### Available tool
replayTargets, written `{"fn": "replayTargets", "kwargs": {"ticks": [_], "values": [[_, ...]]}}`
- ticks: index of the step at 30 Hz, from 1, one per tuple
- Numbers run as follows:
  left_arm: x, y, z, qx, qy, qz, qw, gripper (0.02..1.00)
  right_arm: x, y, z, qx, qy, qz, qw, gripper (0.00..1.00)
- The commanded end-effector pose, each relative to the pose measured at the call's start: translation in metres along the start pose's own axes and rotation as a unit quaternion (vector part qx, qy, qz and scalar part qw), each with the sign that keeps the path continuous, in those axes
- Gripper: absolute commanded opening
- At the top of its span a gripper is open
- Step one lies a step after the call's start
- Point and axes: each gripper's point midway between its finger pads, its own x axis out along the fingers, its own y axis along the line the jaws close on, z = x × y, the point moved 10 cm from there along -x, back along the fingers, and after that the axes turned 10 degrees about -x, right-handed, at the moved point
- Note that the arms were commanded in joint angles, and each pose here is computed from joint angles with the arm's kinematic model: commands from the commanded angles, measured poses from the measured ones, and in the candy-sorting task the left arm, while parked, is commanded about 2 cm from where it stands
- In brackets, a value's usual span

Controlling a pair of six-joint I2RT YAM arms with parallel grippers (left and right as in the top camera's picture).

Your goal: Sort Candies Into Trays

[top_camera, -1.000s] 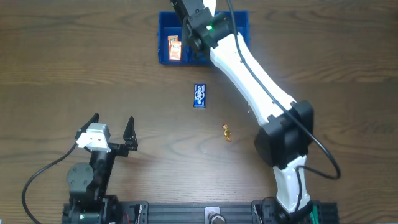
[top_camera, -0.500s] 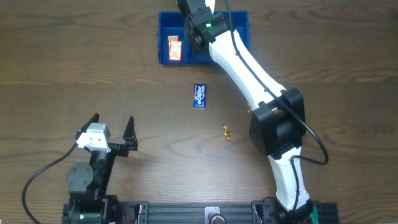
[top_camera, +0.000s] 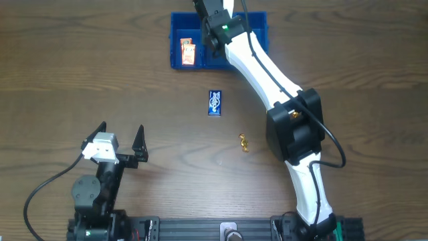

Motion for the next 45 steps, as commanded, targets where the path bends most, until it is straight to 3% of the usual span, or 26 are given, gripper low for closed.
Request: {"fn": "replayTargets", "kwargs": {"ticks": [1,4,5,13,15,19,27,32,45], "values": [[0.001,0.002,-0.011,-0.002,0.024,-0.004,1.000,0.996,-0.003,-0.002,0.009,-0.002,-0.016,-0.007,1.000,0.470],[0.001,0.002,-0.011,-0.002,0.024,-0.004,1.000,0.998,-0.004,-0.002,0.008,-0.007,-0.015,-0.006,1.000,0.985],[0.001,0.002,-0.011,-0.002,0.024,-0.004,1.000,1.000,-0.006,-0.002,0.010,-0.007,-0.015,-0.003,1.000,0.998],[0.001,0.002,-0.011,-0.002,0.024,-0.004,1.000,0.998,-0.072,-0.012,0.032,0.000,-0.014,0.053,0.998,0.998],[0.001,0.002,-0.011,-0.002,0.024,-0.004,1.000,0.998,-0.097,-0.017,0.023,0.011,0.026,0.069,0.997,0.998],[0.001,0.002,-0.011,-0.002,0.024,-0.004,1.000,0.998,-0.109,-0.010,-0.007,0.010,0.119,0.070,0.990,0.998],[0.001,0.002,-0.011,-0.002,0.024,-0.004,1.000,0.998,-0.079,0.015,-0.087,-0.012,0.255,0.036,0.966,0.998],[0.001,0.002,-0.011,-0.002,0.024,-0.004,1.000,0.998,-0.051,0.027,-0.131,-0.016,0.291,0.064,0.955,0.998],[0.001,0.002,-0.011,-0.002,0.024,-0.004,1.000,0.998,-0.013,0.038,-0.159,-0.017,0.305,0.055,0.951,1.000]]}}
